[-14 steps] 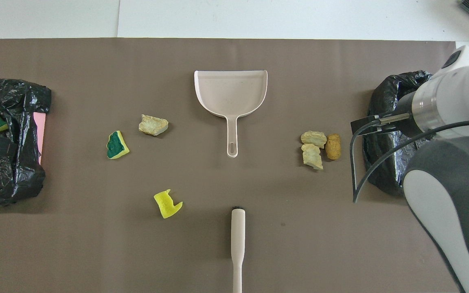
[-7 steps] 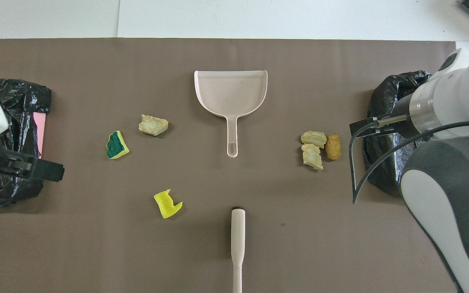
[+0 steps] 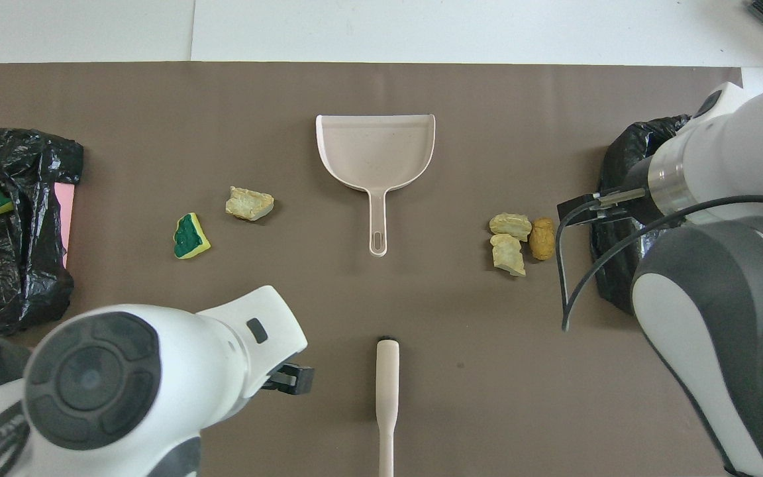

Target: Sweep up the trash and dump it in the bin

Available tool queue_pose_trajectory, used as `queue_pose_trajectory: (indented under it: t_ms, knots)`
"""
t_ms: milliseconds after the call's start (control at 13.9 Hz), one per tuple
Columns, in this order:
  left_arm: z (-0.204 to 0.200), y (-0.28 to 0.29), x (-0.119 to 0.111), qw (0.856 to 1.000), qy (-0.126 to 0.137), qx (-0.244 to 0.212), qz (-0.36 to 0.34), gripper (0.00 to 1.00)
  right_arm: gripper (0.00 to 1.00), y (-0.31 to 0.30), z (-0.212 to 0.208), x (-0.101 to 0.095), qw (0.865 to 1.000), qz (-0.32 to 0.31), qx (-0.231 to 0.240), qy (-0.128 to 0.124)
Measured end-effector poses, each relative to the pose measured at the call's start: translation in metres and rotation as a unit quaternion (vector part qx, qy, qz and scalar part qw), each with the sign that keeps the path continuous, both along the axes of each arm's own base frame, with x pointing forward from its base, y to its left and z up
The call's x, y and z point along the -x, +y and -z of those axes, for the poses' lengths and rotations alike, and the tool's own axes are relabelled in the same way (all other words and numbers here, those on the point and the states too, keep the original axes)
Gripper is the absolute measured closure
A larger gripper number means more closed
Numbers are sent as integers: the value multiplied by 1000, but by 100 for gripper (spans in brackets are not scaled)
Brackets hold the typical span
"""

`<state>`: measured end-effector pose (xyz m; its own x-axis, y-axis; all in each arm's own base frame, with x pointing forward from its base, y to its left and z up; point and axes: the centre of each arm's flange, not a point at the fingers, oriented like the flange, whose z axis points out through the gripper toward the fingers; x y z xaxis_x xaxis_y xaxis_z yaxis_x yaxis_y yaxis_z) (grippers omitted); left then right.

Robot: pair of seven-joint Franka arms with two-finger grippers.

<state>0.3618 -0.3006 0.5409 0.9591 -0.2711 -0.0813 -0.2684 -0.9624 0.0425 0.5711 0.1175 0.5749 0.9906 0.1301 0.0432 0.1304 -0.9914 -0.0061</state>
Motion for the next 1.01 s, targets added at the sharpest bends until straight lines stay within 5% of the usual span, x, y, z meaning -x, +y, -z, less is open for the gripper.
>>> queue_pose_trajectory:
  t_ms: [648,1008]
  knots:
    - [150,-127,166,1000,-12,6,-13,0,0,149,98,-71,996,88,0,-1]
    - [178,-134,196,1000,-12,4,-6,0,0,221,151,-72,997,76,-10,15]
